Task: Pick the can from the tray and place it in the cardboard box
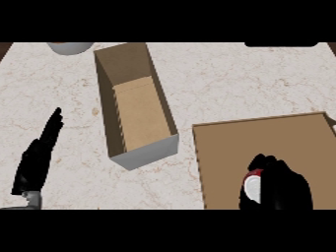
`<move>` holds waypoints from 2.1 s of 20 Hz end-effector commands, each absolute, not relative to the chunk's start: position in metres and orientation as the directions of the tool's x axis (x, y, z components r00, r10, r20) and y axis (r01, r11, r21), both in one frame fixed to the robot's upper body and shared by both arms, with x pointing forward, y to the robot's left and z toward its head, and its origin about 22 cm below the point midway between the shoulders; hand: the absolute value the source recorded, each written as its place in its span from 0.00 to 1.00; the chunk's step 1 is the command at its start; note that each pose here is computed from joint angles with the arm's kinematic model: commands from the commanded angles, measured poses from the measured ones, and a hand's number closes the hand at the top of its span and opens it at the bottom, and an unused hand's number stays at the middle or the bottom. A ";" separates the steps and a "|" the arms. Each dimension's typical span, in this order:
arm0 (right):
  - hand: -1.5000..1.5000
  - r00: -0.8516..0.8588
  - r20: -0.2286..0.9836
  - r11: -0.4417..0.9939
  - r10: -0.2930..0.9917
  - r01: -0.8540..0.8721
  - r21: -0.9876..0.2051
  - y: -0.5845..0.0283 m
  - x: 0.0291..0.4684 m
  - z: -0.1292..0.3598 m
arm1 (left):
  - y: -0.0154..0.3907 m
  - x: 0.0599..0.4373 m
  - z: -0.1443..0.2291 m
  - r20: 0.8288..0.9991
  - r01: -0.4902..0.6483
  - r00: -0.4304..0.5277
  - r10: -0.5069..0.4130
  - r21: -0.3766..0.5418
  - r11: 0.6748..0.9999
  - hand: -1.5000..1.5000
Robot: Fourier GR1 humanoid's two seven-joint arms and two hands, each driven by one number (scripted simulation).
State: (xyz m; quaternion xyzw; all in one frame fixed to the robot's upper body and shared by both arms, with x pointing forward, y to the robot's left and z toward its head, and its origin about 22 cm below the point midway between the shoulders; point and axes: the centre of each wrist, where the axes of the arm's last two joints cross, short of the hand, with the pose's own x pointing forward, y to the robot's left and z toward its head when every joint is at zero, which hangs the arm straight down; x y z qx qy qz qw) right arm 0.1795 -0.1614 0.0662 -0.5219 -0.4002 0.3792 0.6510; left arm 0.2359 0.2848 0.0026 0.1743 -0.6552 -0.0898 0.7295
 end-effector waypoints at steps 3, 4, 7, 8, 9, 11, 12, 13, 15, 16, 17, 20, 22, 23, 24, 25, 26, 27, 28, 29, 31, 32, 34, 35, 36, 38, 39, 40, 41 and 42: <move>1.00 0.427 0.145 0.146 0.892 0.030 -0.989 -0.133 0.151 0.104 | 0.269 0.232 0.001 0.924 -0.100 0.127 -0.360 0.373 0.922 0.50; 1.00 0.386 0.199 0.193 0.901 0.053 -0.980 -0.129 0.155 0.108 | 0.284 0.233 0.003 0.926 -0.100 0.112 -0.360 0.371 0.923 0.50; 1.00 0.214 0.396 0.360 0.893 0.186 -0.914 -0.125 0.156 0.147 | 0.287 0.241 0.010 0.922 -0.083 0.133 -0.365 0.377 0.922 0.50; 1.00 0.173 0.431 0.389 0.885 0.232 -0.892 -0.125 0.162 0.154 | 0.291 0.235 0.007 0.926 -0.082 0.116 -0.359 0.369 0.926 0.50; 1.00 0.125 0.460 0.420 0.879 0.252 -0.872 -0.120 0.152 0.156 | 0.284 0.241 0.011 0.925 -0.103 0.131 -0.358 0.372 0.923 0.50; 1.00 0.030 0.499 0.470 0.866 0.294 -0.832 -0.122 0.147 0.172 | 0.280 0.234 -0.004 0.922 -0.091 0.135 -0.362 0.376 0.922 0.50; 1.00 0.004 0.533 0.510 0.846 0.282 -0.812 -0.110 0.153 0.170 | 0.287 0.239 0.006 0.925 -0.078 0.131 -0.356 0.367 0.927 0.50; 1.00 -0.001 0.548 0.526 0.836 0.284 -0.802 -0.101 0.167 0.173 | 0.280 0.238 0.008 0.923 -0.077 0.119 -0.365 0.375 0.924 0.50; 1.00 -0.067 0.547 0.541 0.834 0.292 -0.789 -0.098 0.163 0.189 | 0.288 0.239 0.010 0.928 -0.095 0.121 -0.354 0.365 0.926 0.50; 1.00 -0.092 0.551 0.551 0.830 0.287 -0.783 -0.081 0.167 0.191 | 0.297 0.239 0.008 0.923 -0.090 0.114 -0.368 0.378 0.921 0.50; 1.00 -0.092 0.553 0.554 0.828 0.285 -0.782 -0.090 0.171 0.203 | 0.286 0.234 0.010 0.921 -0.100 0.110 -0.375 0.386 0.917 0.50; 1.00 -0.107 0.569 0.575 0.815 0.261 -0.775 -0.070 0.185 0.205 | 0.295 0.235 0.012 0.924 -0.083 0.113 -0.366 0.375 0.923 0.50; 1.00 -0.102 0.561 0.565 0.821 0.280 -0.776 -0.054 0.206 0.210 | 0.293 0.239 0.003 0.923 -0.089 0.109 -0.370 0.380 0.921 0.50; 1.00 -0.089 0.574 0.574 0.814 0.269 -0.773 -0.046 0.211 0.222 | 0.272 0.245 0.016 0.926 -0.081 0.102 -0.364 0.372 0.925 0.50; 1.00 -0.085 0.561 0.562 0.823 0.262 -0.785 -0.049 0.214 0.241 | 0.276 0.259 0.024 0.928 -0.079 0.112 -0.354 0.364 0.928 0.50; 1.00 -0.075 0.569 0.565 0.819 0.276 -0.777 -0.051 0.227 0.246 | 0.287 0.246 0.021 0.924 -0.091 0.112 -0.365 0.375 0.923 0.50; 1.00 -0.051 0.561 0.552 0.826 0.269 -0.789 -0.033 0.231 0.228 | 0.273 0.241 0.013 0.932 -0.069 0.112 -0.346 0.354 0.933 0.50; 1.00 -0.056 0.569 0.562 0.820 0.262 -0.784 -0.034 0.252 0.242 | 0.295 0.245 0.013 0.924 -0.067 0.108 -0.367 0.375 0.924 0.50; 1.00 -0.055 0.567 0.562 0.822 0.248 -0.789 -0.019 0.253 0.233 | 0.282 0.251 0.007 0.924 -0.075 0.112 -0.366 0.375 0.924 0.50; 1.00 -0.046 0.573 0.566 0.818 0.245 -0.787 -0.020 0.268 0.243 | 0.285 0.245 0.016 0.925 -0.066 0.096 -0.368 0.375 0.925 0.50; 1.00 -0.008 0.569 0.558 0.822 0.213 -0.802 -0.013 0.280 0.241 | 0.267 0.238 0.000 0.930 -0.048 0.113 -0.349 0.356 0.933 0.50; 1.00 -0.013 0.565 0.552 0.825 0.232 -0.801 -0.005 0.297 0.228 | 0.271 0.254 0.007 0.931 -0.047 0.110 -0.347 0.354 0.934 0.50; 1.00 0.016 0.559 0.546 0.829 0.192 -0.815 -0.008 0.309 0.212 | 0.287 0.237 0.026 0.923 -0.050 0.102 -0.372 0.378 0.925 0.50; 1.00 0.025 0.564 0.554 0.825 0.155 -0.818 -0.001 0.312 0.230 | 0.283 0.244 0.005 0.927 -0.080 0.116 -0.356 0.366 0.927 0.50; 1.00 0.044 0.538 0.525 0.842 0.161 -0.836 0.004 0.326 0.201 | 0.265 0.250 0.006 0.926 -0.060 0.103 -0.364 0.371 0.927 0.50; 1.00 0.049 0.550 0.541 0.834 0.131 -0.831 0.006 0.336 0.196 | 0.263 0.252 0.007 0.924 -0.060 0.096 -0.369 0.376 0.925 0.50; 1.00 0.061 0.551 0.541 0.833 0.121 -0.832 0.006 0.346 0.192 | 0.268 0.258 0.009 0.928 -0.061 0.080 -0.363 0.368 0.928 0.50; 1.00 0.063 0.538 0.528 0.841 0.122 -0.840 0.012 0.346 0.196 | 0.283 0.247 0.001 0.929 -0.072 0.102 -0.355 0.363 0.929 0.50; 1.00 0.080 0.531 0.524 0.844 0.090 -0.847 0.005 0.354 0.174 | 0.284 0.262 0.019 0.931 -0.068 0.091 -0.353 0.360 0.931 0.50; 1.00 0.106 0.524 0.516 0.845 0.090 -0.852 0.014 0.364 0.188 | 0.278 0.253 0.008 0.929 -0.057 0.085 -0.360 0.366 0.929 0.50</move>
